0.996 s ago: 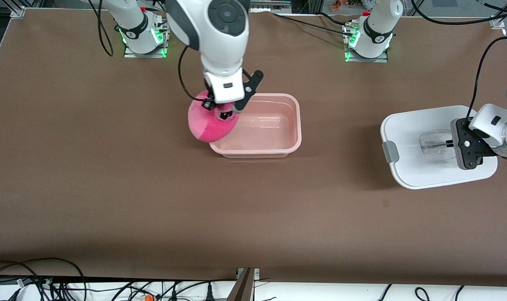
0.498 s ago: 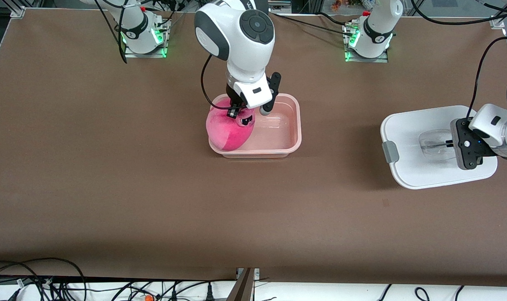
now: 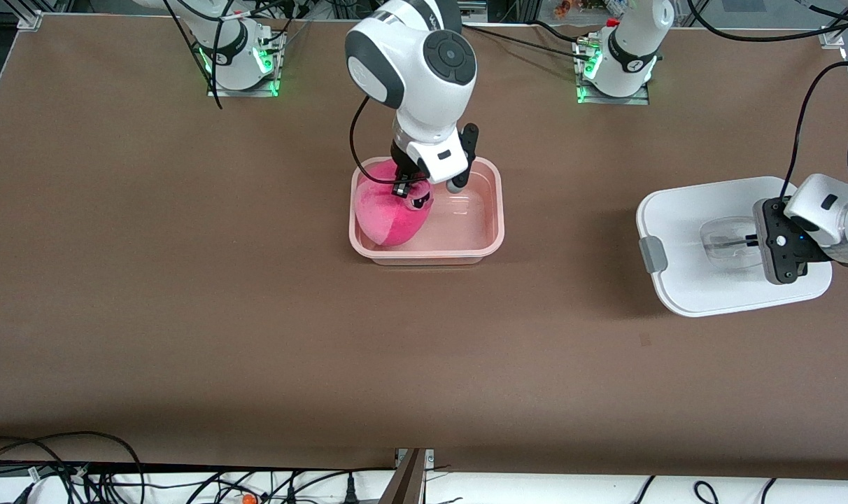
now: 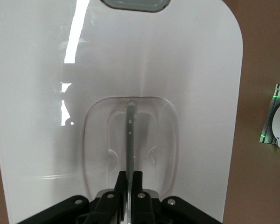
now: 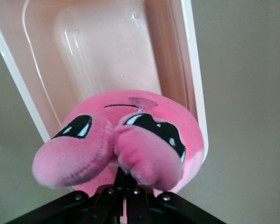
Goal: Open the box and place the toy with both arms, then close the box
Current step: 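Lower the pink toy into the box and open the right gripper, then withdraw the right gripper while the left gripper carries the lid over the box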
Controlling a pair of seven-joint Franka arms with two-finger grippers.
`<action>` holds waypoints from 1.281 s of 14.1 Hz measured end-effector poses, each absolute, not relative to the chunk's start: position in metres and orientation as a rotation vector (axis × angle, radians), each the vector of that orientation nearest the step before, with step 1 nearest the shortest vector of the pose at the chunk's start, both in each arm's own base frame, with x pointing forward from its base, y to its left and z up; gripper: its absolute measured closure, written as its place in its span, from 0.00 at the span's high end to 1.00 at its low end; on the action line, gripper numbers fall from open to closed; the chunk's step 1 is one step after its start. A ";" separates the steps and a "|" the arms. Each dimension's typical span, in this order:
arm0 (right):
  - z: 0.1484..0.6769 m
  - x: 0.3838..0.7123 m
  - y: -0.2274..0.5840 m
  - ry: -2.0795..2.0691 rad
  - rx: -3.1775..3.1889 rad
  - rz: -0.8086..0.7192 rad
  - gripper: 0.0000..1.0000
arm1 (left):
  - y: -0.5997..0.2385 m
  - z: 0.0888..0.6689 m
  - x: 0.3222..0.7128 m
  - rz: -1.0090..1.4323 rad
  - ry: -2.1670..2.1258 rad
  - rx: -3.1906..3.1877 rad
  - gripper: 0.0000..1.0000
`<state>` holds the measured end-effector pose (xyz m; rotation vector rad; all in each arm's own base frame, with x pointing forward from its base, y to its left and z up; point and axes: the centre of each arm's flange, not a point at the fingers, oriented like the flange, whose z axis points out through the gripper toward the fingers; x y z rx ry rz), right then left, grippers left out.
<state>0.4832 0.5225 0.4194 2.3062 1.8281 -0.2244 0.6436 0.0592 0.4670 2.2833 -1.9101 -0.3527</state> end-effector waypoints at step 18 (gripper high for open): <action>0.341 0.512 0.559 1.544 2.482 0.125 1.00 | 0.059 0.465 0.644 -0.356 -1.908 2.281 0.07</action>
